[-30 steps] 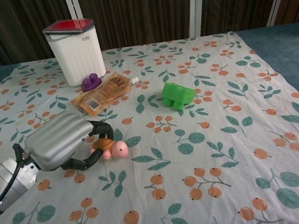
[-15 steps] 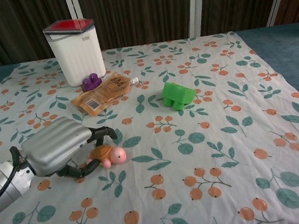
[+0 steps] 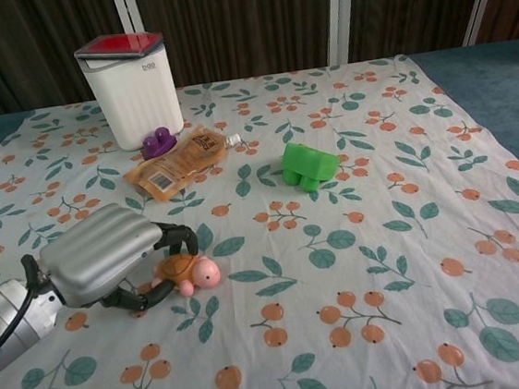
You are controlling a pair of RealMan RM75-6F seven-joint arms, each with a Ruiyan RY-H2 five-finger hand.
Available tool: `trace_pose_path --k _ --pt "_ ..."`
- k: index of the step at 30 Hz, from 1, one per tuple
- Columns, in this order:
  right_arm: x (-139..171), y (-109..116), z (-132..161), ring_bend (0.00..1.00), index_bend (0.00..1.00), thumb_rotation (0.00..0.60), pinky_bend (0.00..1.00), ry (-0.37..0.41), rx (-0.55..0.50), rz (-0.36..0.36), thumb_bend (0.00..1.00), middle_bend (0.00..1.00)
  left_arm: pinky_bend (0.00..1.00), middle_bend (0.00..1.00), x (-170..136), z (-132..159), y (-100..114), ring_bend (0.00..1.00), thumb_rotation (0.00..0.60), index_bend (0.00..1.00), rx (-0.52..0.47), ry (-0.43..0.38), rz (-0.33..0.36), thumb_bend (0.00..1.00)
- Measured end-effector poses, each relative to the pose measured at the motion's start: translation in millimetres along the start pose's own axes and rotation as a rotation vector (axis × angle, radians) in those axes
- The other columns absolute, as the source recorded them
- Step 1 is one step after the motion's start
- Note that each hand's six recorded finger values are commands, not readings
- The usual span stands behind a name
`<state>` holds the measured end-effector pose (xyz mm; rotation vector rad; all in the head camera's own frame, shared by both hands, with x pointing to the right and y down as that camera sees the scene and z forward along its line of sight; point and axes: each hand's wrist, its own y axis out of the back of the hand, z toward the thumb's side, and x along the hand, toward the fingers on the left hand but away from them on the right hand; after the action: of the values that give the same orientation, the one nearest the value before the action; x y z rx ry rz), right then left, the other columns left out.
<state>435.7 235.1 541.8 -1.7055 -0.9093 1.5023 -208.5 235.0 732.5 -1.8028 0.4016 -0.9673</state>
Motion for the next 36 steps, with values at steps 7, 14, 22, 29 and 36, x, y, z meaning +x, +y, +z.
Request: trace_pose_path --k 7,14,22,29,36 --pt "0 0 0 0.0 0.0 0.6 0.0 -0.001 0.001 0.002 0.21 0.0 1.0 0.96 3 -2 5 1.0 0.6 0.87 0.04 -0.007 0.081 0.43" --pt "0 -1 0 0.0 0.0 0.6 0.0 0.0 0.002 0.003 0.21 0.0 1.0 0.91 2 3 5 1.0 0.6 0.84 0.028 -0.036 0.115 0.42" --pt "1 0 0 0.0 0.0 0.6 0.0 0.002 0.001 0.003 0.21 0.0 1.0 0.26 0 -2 0 1.0 0.6 0.01 0.0 -0.007 0.079 0.37" --pt "2 -1 2 0.0 0.0 0.6 0.0 0.009 0.001 0.003 0.21 0.0 1.0 0.07 -7 1 5 1.0 0.6 0.0 -0.015 0.005 0.048 0.33" --pt "5 0 4 0.0 0.0 0.6 0.0 0.021 0.001 0.0 0.21 0.0 0.96 0.05 -28 -3 26 0.76 0.6 0.0 0.005 0.026 0.067 0.33"
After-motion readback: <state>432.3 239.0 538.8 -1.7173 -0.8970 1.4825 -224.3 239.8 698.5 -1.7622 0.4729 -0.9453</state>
